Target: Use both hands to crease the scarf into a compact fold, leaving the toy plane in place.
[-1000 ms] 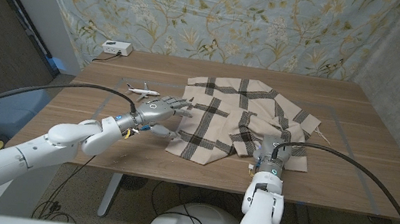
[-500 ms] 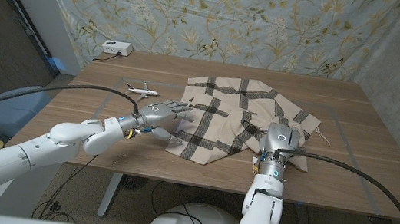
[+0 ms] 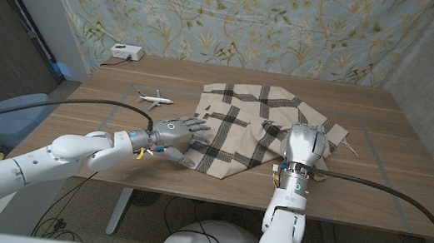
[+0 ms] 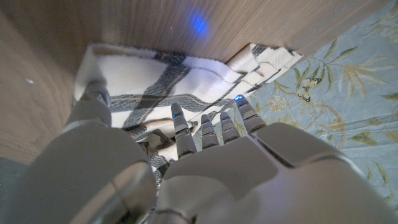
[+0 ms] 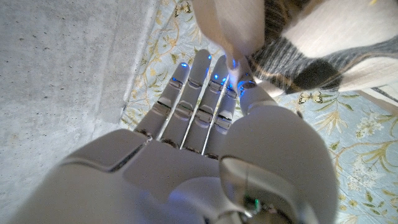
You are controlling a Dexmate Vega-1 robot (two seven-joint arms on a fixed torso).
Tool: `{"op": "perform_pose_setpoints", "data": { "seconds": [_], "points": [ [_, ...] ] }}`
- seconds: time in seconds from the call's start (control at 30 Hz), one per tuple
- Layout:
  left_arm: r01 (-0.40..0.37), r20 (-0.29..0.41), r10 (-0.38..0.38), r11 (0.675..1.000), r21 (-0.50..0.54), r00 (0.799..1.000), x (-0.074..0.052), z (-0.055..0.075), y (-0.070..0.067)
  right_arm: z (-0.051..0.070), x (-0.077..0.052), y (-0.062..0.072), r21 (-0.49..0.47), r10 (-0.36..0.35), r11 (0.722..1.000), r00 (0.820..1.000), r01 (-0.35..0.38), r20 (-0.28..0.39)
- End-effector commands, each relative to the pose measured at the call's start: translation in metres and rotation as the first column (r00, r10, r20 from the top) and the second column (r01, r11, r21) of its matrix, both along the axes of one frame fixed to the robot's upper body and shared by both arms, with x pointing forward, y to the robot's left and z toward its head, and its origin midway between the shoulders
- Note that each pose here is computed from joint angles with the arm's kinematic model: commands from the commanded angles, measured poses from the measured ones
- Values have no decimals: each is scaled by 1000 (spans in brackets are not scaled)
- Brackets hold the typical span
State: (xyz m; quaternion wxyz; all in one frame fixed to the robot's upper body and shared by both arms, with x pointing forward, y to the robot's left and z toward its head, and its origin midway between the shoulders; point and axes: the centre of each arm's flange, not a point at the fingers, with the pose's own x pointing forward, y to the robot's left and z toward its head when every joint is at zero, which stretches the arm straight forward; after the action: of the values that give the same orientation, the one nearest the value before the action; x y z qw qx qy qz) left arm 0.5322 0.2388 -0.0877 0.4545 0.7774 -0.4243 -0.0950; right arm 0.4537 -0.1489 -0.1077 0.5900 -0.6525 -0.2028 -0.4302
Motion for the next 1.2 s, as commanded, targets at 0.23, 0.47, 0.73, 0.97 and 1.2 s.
{"op": "perform_pose_setpoints", "data": {
  "seconds": [0.23, 0.47, 0.73, 0.97, 1.2],
  "points": [
    [-66, 70, 62, 996, 56, 996, 14, -20, -3, 11, -8, 4, -19, 21, 1000, 998, -20, 59],
    [-95, 25, 94, 993, 63, 995, 29, -36, -6, 10, -10, 1, -17, 17, 1000, 998, -16, 63],
    [-62, 81, 65, 997, -38, 995, 29, -37, -4, 8, -11, -2, -13, 7, 1000, 997, -6, 73],
    [84, 138, -41, 942, -326, 990, 14, -6, 13, 5, -14, -16, 48, -52, 998, 991, 46, 124],
    [205, 104, -179, 763, -613, 978, -6, 39, 38, 2, -26, -39, 163, -141, 981, 965, 106, 221]
  ]
}}
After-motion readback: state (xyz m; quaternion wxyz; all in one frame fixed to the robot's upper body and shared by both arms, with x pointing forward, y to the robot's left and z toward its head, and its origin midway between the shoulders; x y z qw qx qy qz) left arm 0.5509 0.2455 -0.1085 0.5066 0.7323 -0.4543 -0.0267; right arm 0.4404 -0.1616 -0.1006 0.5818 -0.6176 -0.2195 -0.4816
